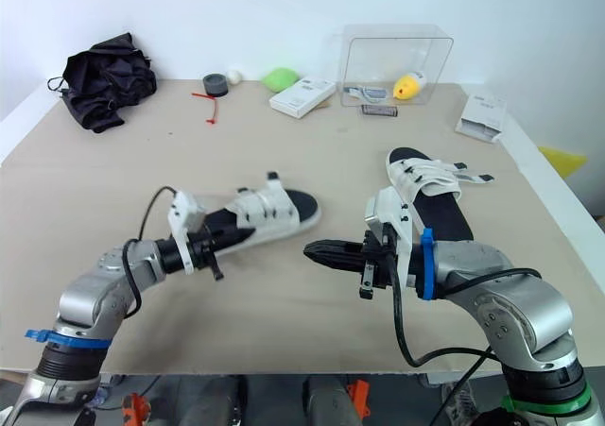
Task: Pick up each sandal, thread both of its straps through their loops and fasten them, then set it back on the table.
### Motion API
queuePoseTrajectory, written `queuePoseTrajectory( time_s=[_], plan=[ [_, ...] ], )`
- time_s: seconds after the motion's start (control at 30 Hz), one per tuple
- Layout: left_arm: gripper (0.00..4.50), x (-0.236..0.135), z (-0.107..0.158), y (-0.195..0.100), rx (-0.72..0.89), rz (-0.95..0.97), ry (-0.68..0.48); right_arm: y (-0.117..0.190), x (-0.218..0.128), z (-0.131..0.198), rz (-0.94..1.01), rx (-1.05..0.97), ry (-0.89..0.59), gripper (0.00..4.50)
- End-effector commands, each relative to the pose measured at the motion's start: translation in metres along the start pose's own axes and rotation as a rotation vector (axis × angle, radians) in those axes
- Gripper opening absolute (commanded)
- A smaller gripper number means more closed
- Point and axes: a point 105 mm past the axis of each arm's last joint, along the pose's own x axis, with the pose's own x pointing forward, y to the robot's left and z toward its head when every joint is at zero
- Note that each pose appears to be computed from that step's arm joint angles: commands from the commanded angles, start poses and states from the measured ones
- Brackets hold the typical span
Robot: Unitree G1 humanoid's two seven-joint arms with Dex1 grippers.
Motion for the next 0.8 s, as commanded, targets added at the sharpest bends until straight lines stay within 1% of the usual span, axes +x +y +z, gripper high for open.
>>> queuePoseTrajectory(
  time_s=[0.03,0.07,0.1,0.13,0.23,0.3,0.4,0.47,0.5,0.53,0.57,0.73,0.8],
  plan=[
    [0.02,-0.034,0.027,0.084,0.016,0.503,-0.091,0.001,0.003,0.011,0.034,-0.055,-0.026,0.0],
    [0.02,-0.051,0.03,0.111,0.024,0.682,-0.089,0.001,0.005,0.012,0.042,-0.059,-0.028,0.0],
    [0.02,-0.066,0.031,0.13,0.03,0.808,-0.083,0.0,0.007,0.013,0.048,-0.062,-0.03,0.0],
    [0.02,-0.076,0.032,0.142,0.011,0.881,-0.092,-0.001,0.009,0.014,0.053,-0.066,-0.032,0.0],
    [0.02,-0.087,0.035,0.157,-0.049,0.943,-0.131,-0.003,0.011,0.015,0.064,-0.071,-0.04,0.0],
    [0.02,-0.09,0.035,0.163,-0.052,0.96,-0.123,-0.004,0.012,0.015,0.067,-0.072,-0.042,0.0],
    [0.02,-0.082,0.032,0.161,-0.049,0.915,-0.102,-0.004,0.013,0.015,0.069,-0.074,-0.045,0.0],
    [0.6,-0.072,0.031,0.156,-0.035,0.866,-0.096,-0.005,0.014,0.015,0.067,-0.075,-0.047,0.0],
    [0.95,-0.068,0.031,0.153,-0.035,0.843,-0.097,-0.005,0.014,0.015,0.067,-0.075,-0.049,0.0],
    [1.44,-0.062,0.032,0.149,-0.032,0.813,-0.105,-0.005,0.014,0.015,0.064,-0.074,-0.05,0.0],
    [1.77,-0.057,0.033,0.146,-0.032,0.787,-0.111,-0.006,0.014,0.014,0.061,-0.074,-0.05,0.0],
    [4.35,-0.038,0.046,0.126,0.019,0.672,-0.135,-0.008,0.014,0.014,0.053,-0.075,-0.052,0.0],
    [4.44,-0.038,0.051,0.116,0.012,0.607,-0.127,-0.009,0.012,0.015,0.048,-0.074,-0.052,0.0]
  ],
)
